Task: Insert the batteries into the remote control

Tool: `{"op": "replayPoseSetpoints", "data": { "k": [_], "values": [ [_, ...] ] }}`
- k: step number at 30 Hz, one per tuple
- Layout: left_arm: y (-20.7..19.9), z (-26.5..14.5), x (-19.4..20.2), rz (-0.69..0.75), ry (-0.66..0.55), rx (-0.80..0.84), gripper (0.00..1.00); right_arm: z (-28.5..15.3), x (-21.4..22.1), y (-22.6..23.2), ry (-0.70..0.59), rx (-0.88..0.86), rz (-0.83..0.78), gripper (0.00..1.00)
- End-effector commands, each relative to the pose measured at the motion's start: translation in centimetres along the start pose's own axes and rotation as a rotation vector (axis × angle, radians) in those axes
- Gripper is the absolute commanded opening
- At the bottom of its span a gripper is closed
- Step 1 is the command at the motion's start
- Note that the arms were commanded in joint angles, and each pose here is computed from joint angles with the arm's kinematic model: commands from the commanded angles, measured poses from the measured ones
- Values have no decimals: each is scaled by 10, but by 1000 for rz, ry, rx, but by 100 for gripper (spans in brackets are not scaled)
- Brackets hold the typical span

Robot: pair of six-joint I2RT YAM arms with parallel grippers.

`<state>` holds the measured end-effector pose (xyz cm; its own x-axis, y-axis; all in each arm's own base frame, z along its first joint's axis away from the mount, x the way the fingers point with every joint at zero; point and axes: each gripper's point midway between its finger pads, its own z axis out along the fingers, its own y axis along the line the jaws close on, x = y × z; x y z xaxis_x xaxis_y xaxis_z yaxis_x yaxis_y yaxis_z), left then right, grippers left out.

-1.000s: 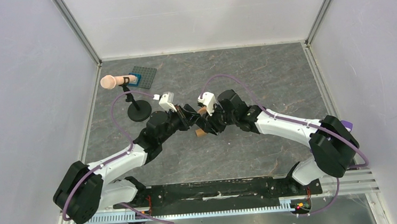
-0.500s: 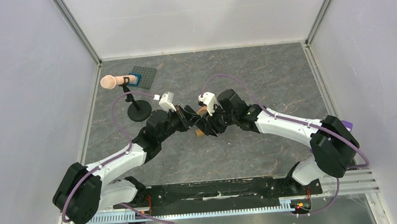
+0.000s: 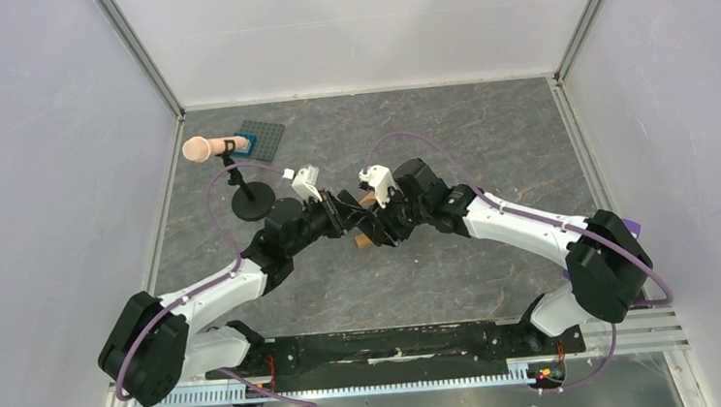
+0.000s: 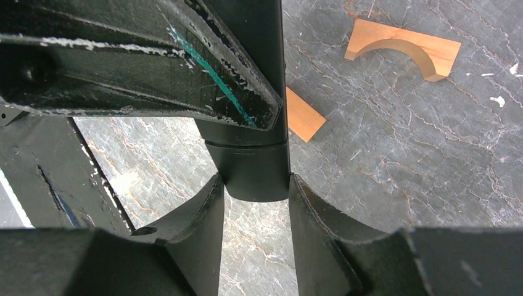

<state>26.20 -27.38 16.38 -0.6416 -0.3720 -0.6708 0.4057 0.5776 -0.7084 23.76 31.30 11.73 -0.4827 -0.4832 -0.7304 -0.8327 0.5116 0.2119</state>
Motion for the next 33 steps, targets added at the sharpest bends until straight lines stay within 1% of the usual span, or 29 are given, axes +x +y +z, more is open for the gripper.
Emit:
{"op": "replayPoseSetpoints", "data": {
  "k": [1, 6, 12, 18, 22, 24, 26, 29, 33],
  "values": [
    [-102, -14, -21, 27, 6, 407, 2, 0, -71, 3, -232, 7, -41, 18],
    [-104, -13, -17, 30, 24, 427, 2, -3, -81, 3, -280, 17, -17, 18],
    [-114, -15, -4, 46, 89, 520, 2, -11, -104, 0, -372, 43, 27, 18],
    [-106, -12, 5, 46, 107, 504, 2, -22, -119, -1, -447, 67, 69, 18],
    [-106, -12, 3, 45, 97, 498, 2, -22, -119, -1, -453, 67, 85, 19],
    [-108, -12, -2, 36, 81, 490, 2, -21, -117, -1, -444, 64, 91, 21],
    [-108, -12, -9, 25, 60, 464, 2, -20, -112, 0, -428, 60, 88, 25],
    [-105, -10, -22, 12, 23, 394, 2, -23, -103, 3, -401, 50, 61, 29],
    [-105, -13, -38, 35, -20, 341, 2, -34, -89, 0, -373, 86, 20, 40]
  ]
}}
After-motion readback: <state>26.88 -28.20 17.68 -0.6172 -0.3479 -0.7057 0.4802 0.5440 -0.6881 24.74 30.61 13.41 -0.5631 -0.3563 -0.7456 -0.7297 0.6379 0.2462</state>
